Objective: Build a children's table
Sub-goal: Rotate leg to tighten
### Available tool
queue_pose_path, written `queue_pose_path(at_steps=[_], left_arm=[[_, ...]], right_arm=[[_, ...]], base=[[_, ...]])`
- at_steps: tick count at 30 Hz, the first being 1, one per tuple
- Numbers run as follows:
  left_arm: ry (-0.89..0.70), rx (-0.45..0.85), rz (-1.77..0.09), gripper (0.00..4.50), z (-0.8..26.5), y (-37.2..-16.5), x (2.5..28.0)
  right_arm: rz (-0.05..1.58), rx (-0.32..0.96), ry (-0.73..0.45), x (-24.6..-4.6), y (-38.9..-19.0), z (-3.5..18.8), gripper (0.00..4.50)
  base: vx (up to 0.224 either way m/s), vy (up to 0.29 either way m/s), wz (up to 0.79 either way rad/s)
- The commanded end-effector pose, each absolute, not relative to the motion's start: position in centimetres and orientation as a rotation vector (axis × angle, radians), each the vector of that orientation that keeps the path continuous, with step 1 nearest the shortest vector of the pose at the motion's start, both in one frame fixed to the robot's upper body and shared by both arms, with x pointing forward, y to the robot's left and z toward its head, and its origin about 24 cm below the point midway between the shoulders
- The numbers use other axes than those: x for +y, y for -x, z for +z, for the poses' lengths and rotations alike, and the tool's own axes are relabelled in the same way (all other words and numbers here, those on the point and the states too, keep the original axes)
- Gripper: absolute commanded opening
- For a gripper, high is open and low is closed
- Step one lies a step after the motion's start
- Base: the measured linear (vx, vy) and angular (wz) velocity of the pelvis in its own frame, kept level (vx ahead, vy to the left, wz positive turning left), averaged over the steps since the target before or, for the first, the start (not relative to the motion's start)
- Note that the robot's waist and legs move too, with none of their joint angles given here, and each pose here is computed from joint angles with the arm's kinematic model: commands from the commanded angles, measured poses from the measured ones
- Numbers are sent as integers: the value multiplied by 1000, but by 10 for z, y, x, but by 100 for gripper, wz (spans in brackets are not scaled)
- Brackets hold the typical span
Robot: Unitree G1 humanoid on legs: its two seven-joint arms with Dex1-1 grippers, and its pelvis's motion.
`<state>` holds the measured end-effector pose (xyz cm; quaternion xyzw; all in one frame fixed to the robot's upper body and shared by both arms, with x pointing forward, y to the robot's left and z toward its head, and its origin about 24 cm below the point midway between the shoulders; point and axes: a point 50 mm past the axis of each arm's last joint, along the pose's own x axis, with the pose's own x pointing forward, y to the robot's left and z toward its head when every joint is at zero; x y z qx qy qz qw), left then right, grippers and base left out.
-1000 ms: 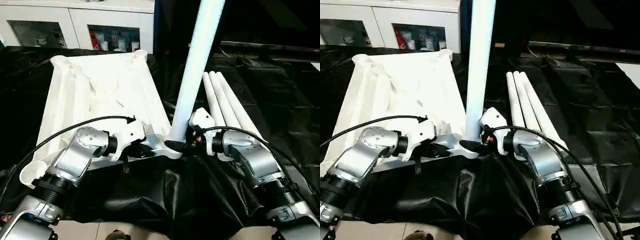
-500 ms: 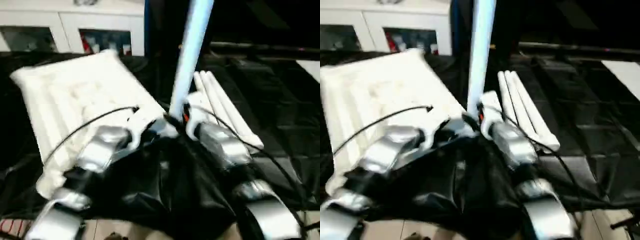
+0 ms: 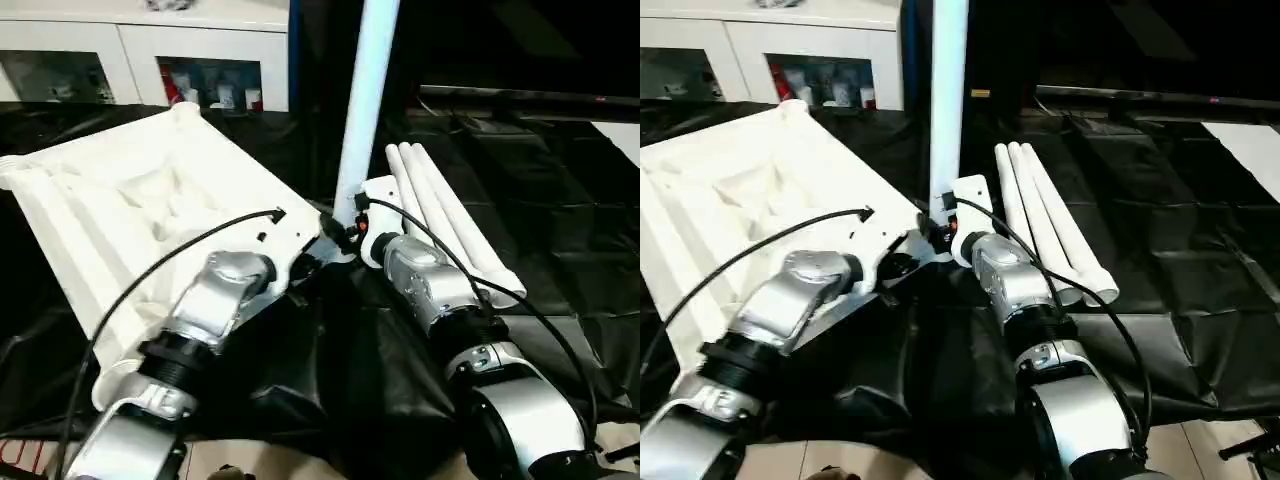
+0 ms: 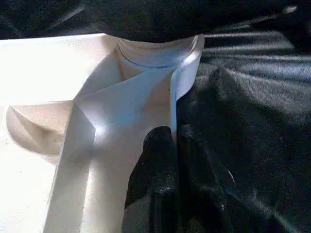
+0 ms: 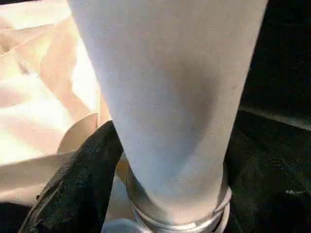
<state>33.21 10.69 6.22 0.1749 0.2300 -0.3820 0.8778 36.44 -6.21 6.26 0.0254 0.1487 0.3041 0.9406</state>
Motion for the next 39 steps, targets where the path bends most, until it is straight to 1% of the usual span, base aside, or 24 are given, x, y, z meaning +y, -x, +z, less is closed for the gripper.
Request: queue_pose_path(at_steps=[1,3,6,7,11,13,15,21,22,24,26,32,34,36,38,39], left_arm=[[-396,355,-898,0,80,-330,95],[-406,337,-968,0,79,-326,99],[-407,334,-1115,0,77,-315,110],[-410,333,-1148,0,77,-312,113],[-428,345,-1214,0,76,-307,121],[-434,364,-1265,0,75,-303,129],[-436,367,-1310,0,74,-301,135],[-439,381,-1328,0,75,-302,139],[-440,381,-1328,0,75,-302,139],[-437,381,-1327,0,75,-303,140],[-434,381,-1330,0,75,-303,140],[-415,383,-1305,0,72,-304,138],[-406,384,-1282,0,71,-306,138],[-364,395,-1145,0,68,-317,133],[-350,404,-1072,0,67,-323,130],[-346,417,-1011,0,67,-328,127]], right_arm=[[849,355,-35,-39,-346,51,331],[903,341,1,-49,-343,53,331],[991,328,72,-74,-337,55,331],[1018,328,83,-80,-335,56,331],[1093,333,109,-93,-327,58,331],[1159,341,150,-105,-320,61,331],[1182,349,179,-111,-317,62,331],[1205,353,194,-115,-316,66,331],[1201,351,190,-114,-317,66,316],[1207,349,181,-112,-317,67,316],[1217,354,167,-110,-315,67,288],[1230,375,139,-103,-310,61,274],[1188,376,120,-101,-312,58,274],[986,393,84,-91,-323,45,274],[903,408,58,-87,-328,40,274],[849,425,25,-83,-330,37,273]], base=[[0,0,0],[0,0,0],[0,0,0],[0,0,0],[0,0,0],[0,0,0],[0,0,0],[0,0,0],[0,0,0],[0,0,0],[0,0,0],[0,0,0],[0,0,0],[0,0,0],[0,0,0],[0,0,0]])
